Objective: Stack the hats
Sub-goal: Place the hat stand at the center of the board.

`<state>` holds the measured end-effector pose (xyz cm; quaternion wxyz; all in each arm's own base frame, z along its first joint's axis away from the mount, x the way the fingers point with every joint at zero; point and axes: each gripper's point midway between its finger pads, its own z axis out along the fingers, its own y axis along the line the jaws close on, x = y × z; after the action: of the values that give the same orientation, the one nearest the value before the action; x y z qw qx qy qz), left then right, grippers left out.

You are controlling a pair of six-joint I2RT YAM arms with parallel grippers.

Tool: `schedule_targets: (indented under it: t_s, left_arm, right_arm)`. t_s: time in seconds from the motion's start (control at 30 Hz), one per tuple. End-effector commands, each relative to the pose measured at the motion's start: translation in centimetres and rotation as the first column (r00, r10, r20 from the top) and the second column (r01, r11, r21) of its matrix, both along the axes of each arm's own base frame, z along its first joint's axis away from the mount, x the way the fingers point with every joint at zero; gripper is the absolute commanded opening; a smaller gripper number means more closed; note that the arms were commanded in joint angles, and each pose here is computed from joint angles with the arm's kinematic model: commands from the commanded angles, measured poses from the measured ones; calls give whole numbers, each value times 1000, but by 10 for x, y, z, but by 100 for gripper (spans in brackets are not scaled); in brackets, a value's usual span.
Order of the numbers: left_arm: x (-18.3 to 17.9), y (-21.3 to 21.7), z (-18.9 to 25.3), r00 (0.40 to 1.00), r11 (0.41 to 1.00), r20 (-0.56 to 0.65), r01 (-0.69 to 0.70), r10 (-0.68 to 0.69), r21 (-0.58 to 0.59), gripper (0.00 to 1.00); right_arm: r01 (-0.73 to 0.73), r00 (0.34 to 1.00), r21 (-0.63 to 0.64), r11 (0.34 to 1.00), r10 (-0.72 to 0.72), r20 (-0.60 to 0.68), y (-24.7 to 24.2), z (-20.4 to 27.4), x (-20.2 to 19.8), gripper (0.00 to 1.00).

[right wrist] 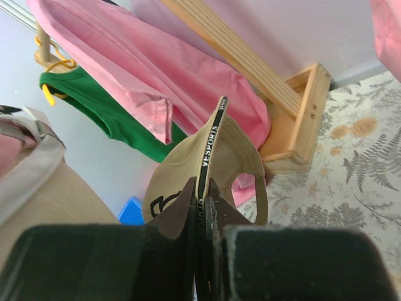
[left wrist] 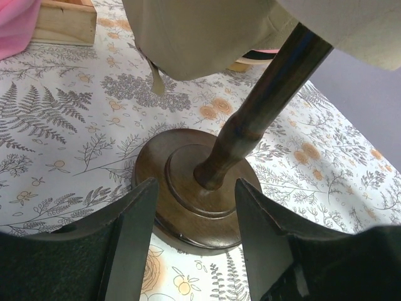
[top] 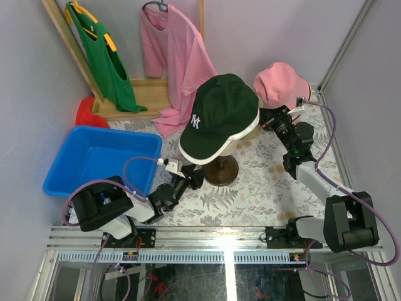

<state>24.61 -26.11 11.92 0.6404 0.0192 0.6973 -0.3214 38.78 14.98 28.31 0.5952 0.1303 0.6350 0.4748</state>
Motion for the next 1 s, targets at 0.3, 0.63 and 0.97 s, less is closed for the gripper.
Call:
schedule_targets:
  t_s: [0.3,0.63,0.97]
  left_arm:
    - [0,-2,14,999,998,14,-28,29,-50,51]
    - [-10,8,21,999,998,-21,-46,45,-52,51]
    - [-42,20,37,992,997,-116,-49,42,-54,48]
  right_arm:
    - [122,992,-114,986,-118,40,-29,7,-29,0]
    - [202,979,-150,968,-204,5,-50,6,-67,0]
    - [355,929,-208,912,-369,-32,-91,43,-136,0]
